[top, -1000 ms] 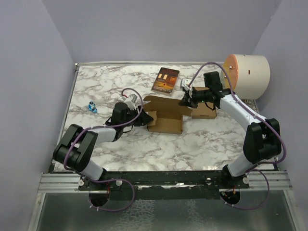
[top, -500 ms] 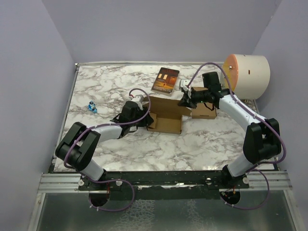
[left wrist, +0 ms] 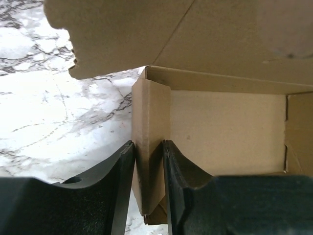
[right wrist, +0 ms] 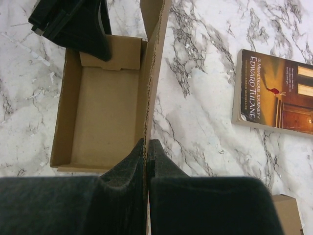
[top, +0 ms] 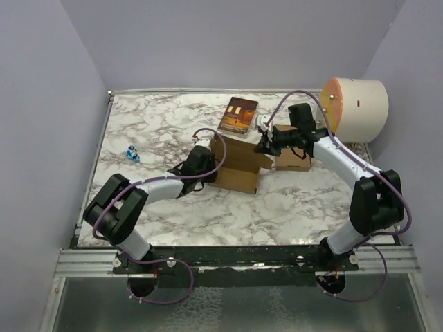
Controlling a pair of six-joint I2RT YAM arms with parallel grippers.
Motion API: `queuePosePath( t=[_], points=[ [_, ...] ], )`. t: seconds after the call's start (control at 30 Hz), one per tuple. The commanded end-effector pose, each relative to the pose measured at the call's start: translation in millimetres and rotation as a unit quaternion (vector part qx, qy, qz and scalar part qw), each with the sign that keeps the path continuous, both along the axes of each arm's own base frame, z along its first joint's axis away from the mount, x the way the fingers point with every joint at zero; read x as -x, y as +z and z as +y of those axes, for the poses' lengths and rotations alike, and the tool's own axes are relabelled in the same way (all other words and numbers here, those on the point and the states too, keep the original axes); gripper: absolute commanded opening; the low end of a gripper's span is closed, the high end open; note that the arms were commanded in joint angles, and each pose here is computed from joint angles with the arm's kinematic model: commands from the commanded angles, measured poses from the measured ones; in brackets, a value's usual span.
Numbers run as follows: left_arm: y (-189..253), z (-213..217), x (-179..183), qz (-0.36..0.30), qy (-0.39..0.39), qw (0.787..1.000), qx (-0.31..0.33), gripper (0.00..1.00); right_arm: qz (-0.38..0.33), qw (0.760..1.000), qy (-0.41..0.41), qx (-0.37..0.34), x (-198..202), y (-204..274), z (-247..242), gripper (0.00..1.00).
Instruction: Fold the paper box
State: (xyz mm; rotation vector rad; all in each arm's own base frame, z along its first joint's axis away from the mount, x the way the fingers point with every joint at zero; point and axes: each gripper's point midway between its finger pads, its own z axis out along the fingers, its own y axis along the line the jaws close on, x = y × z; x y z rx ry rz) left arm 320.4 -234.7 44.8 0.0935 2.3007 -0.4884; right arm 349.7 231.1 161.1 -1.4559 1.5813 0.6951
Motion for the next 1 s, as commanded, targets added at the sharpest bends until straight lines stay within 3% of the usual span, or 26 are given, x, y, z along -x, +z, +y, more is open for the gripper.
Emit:
queuePosePath(
  t=[0.0, 0.17, 0.47, 0.57, 0.63, 0.8, 0.97],
  points=[
    [-8.4, 11.4, -2.0, -0.001, 0.014, 0.998, -0.064, 0.3, 0.007, 1.0, 0.002, 0.008, 8.0, -2.3, 8.0, 0.01],
    [-8.3, 15.2, -5.7, -0.01, 0.022, 0.995, -0.093, 0.25, 0.004, 1.0, 0.006, 0.008, 10.8, -0.6, 12.8, 0.01],
    [-17.0, 23.6, -8.6, -0.011, 0.025, 0.991, -0.133, 0.25, -0.001, 1.0, 0.004, 0.012, 11.5, -1.1, 14.9, 0.01],
    [-19.3, 30.5, -9.8, -0.016, 0.027, 0.986, -0.161, 0.05, -0.001, 1.0, 0.003, 0.014, 11.0, -1.8, 14.9, 0.01],
    [-22.1, 37.8, -9.4, -0.017, 0.032, 0.98, -0.193, 0.01, -0.001, 1.0, 0.003, 0.013, 11.0, -1.7, 15.6, 0.01],
    [-25.3, 43.1, -6.7, -0.02, 0.03, 0.974, -0.225, 0.0, -0.002, 1.0, 0.002, 0.018, 10.7, -4.3, 16.2, 0.01],
    [-23.1, 37.0, -7.6, -0.02, 0.021, 0.976, -0.216, 0.01, 0.0, 1.0, 0.003, 0.02, 11.4, -6.6, 17.2, 0.01]
  ],
)
